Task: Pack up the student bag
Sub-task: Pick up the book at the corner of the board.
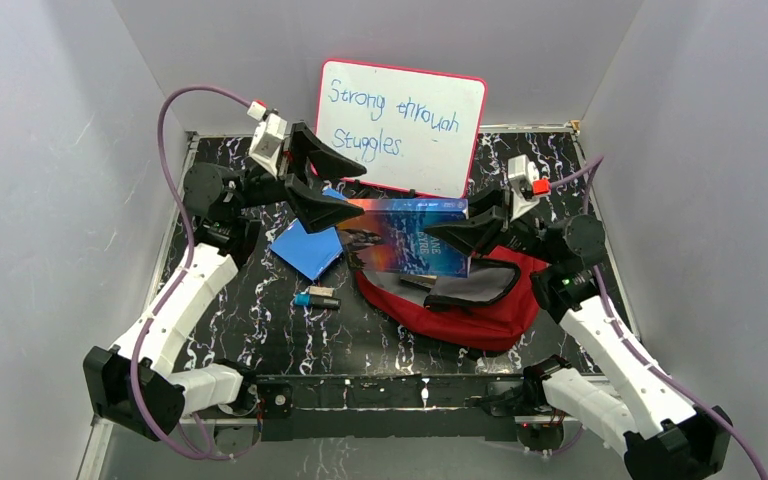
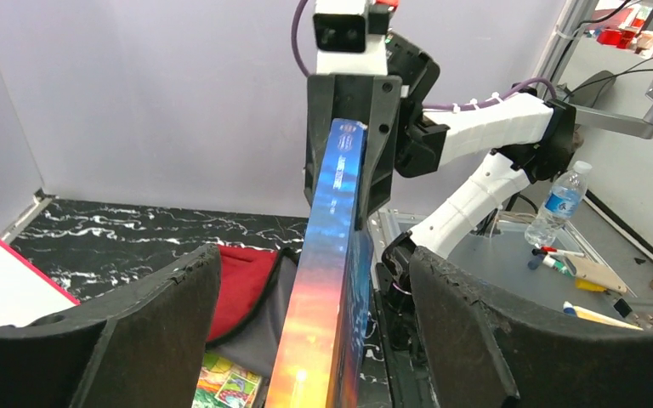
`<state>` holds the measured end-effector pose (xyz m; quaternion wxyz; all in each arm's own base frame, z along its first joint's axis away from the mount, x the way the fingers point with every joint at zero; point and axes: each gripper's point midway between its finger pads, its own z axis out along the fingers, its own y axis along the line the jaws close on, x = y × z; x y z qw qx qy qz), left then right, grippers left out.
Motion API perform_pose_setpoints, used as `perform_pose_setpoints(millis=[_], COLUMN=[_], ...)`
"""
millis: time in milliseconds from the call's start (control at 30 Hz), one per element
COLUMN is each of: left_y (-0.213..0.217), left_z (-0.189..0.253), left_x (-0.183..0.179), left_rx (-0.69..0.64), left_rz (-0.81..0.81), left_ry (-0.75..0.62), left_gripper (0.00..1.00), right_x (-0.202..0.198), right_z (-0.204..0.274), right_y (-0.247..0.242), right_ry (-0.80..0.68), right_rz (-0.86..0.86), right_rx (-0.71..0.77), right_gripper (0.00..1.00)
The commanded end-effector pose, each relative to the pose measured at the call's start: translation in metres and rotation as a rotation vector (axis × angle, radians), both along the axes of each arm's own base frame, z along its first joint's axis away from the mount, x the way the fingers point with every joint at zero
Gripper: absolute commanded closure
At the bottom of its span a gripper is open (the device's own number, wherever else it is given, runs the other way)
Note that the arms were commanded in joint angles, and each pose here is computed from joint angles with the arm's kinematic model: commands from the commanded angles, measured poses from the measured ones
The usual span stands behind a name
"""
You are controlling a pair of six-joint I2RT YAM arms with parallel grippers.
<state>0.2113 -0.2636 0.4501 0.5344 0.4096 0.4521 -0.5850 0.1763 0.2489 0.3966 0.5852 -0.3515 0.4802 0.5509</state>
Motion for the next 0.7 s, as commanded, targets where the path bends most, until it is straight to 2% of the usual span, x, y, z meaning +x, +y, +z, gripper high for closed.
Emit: perform_pose_setpoints(millis=[0,333,667], left_y=[0.003,0.007,0.007], left_z=[0.000,-0.005,-0.006], left_x=[-0.014,-0.016,-0.011], left_rx=[-0.002,-0.018,-0.034], left_rz=[-0.017,0.027,0.055], left_ry=[-0.011,0.001,0.009], left_gripper=[0.21,0.19,0.18], right_x=[-0.018,-0.031,-0.054], right_z=[0.081,0.110,0.130], right_y=[-0.024,-0.039,-0.045], right_ry=[-0.249,-0.330,-0.384], right_rz=[-0.112,-0.161,-0.105], right_rx=[0.186,0.288,0.349], right_gripper=[1.00,1.00,1.00])
